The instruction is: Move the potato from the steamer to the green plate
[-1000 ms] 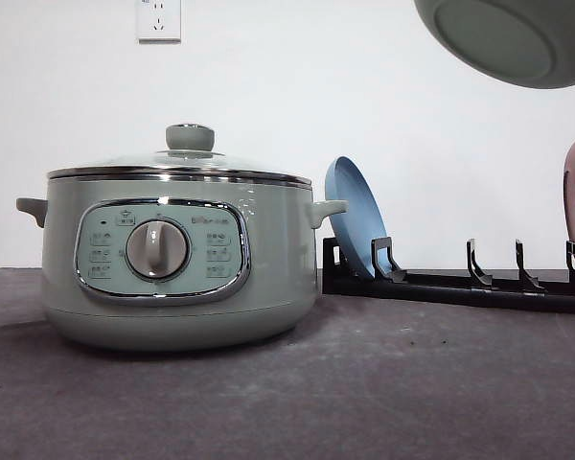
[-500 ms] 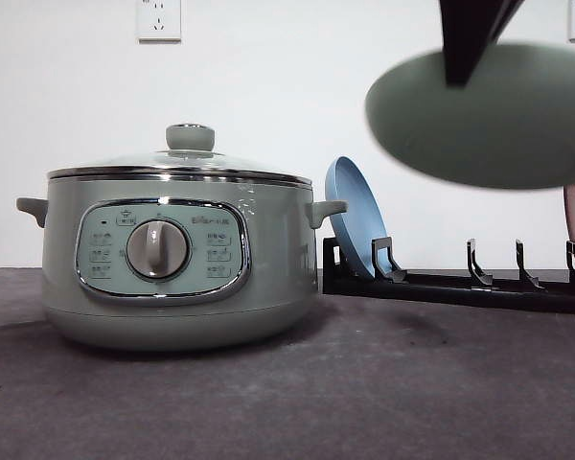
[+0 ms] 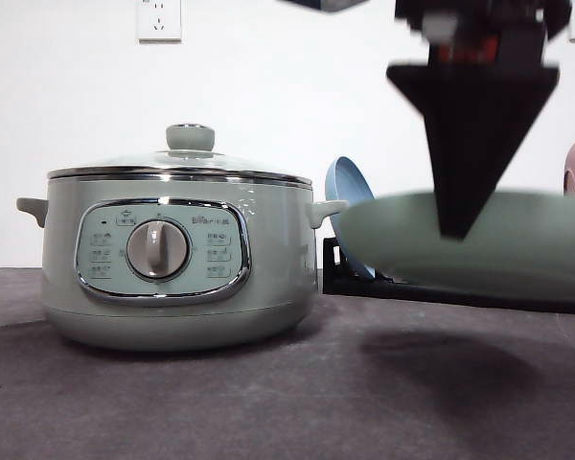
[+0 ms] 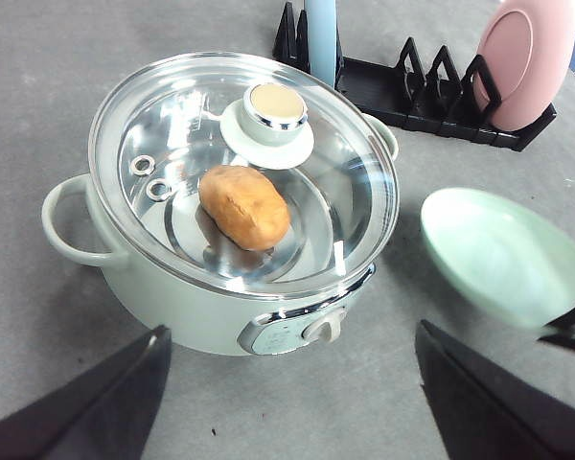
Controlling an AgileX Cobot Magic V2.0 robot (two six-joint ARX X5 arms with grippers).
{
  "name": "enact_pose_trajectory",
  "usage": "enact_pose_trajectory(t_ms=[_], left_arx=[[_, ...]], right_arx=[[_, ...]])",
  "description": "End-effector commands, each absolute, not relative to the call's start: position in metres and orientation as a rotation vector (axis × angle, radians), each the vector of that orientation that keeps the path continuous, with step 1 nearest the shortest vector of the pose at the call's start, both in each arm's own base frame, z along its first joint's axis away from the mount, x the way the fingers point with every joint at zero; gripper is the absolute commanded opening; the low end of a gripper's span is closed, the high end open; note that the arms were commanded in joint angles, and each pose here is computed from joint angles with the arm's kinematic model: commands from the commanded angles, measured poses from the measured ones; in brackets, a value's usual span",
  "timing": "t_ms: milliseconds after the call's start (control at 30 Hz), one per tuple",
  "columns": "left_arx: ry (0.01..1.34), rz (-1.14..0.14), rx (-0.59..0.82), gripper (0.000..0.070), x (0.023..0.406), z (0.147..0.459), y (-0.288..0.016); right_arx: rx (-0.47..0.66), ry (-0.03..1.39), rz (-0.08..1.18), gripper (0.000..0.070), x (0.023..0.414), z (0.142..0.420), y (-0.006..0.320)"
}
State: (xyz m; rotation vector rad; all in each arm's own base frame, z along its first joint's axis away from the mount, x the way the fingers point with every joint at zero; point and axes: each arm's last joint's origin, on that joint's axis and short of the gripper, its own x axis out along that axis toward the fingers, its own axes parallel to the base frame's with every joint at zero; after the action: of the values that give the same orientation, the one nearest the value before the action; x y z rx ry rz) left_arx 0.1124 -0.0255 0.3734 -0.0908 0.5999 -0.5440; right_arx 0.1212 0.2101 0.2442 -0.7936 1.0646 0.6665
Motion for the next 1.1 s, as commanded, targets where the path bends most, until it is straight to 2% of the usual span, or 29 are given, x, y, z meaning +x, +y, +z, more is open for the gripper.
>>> enact_pose_trajectory(t_ms=[0,300,667,733,833,900,967,1067], left_arx=[[0.568,-0.552,-0.081,0.0519,0.112,0.381,-0.026],[0.568,-0.552,-0.081,0.0519,0.112,0.381,-0.026],[0.57,-0.551,-0.082,0.0519,0.112,0.381,-0.026],[0.571,-0.551,-0.082,0.0519,0.112,0.381,-0.026],[0.571,-0.551,-0.082,0.0519,0.112,0.381,-0.026],[0.571,-0.551,-0.082,0.0519,0.112,0.381,-0.026],[0.571,-0.551,-0.082,0.0519,0.112,0.381,-0.026],[0.571,-0.551,-0.082,0.0519,0.112,0.381,-0.026]], right_arx=[[-0.788,1.057,0.664,0.0005,0.119,0.238,0.216],[-0.83,1.105,0.661,0.0005,0.121,0.198,0.225],[-0.725,1.135,0.743,0.0015,0.122,0.19,0.234],[-0.72,1.136,0.74,0.0067,0.122,0.19,0.234],[-0.72,1.137,0.739,0.0217,0.122,0.19,0.234],[-0.717,1.138,0.737,0.0289,0.122,0.19,0.234],[-0.711,1.139,0.732,0.0318,0.122,0.19,0.234],[-0.706,1.126,0.731,0.0318,0.123,0.192,0.235]])
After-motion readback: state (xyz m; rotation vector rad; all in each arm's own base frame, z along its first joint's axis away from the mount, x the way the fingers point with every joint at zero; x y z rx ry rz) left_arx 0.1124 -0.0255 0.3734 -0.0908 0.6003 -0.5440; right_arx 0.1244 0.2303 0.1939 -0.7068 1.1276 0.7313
